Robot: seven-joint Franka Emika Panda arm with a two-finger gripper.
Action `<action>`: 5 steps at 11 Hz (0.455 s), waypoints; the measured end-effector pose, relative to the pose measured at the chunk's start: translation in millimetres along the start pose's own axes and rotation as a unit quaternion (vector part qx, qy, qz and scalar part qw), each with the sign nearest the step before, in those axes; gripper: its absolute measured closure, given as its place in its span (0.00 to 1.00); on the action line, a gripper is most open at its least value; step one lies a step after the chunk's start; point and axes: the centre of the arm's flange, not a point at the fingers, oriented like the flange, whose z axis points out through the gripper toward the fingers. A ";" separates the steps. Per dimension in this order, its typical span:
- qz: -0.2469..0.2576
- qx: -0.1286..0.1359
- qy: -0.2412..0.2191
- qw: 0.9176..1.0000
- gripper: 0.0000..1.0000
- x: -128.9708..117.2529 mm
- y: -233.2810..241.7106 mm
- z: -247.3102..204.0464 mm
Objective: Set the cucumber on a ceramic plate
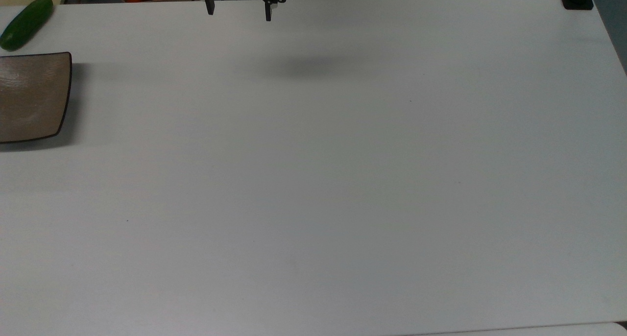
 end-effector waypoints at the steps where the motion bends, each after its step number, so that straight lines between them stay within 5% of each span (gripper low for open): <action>1: 0.000 0.000 -0.001 1.000 0.00 -0.1 0.0 0.7; 5: 0.001 0.001 0.003 1.000 0.00 -2.8 1.5 -5.0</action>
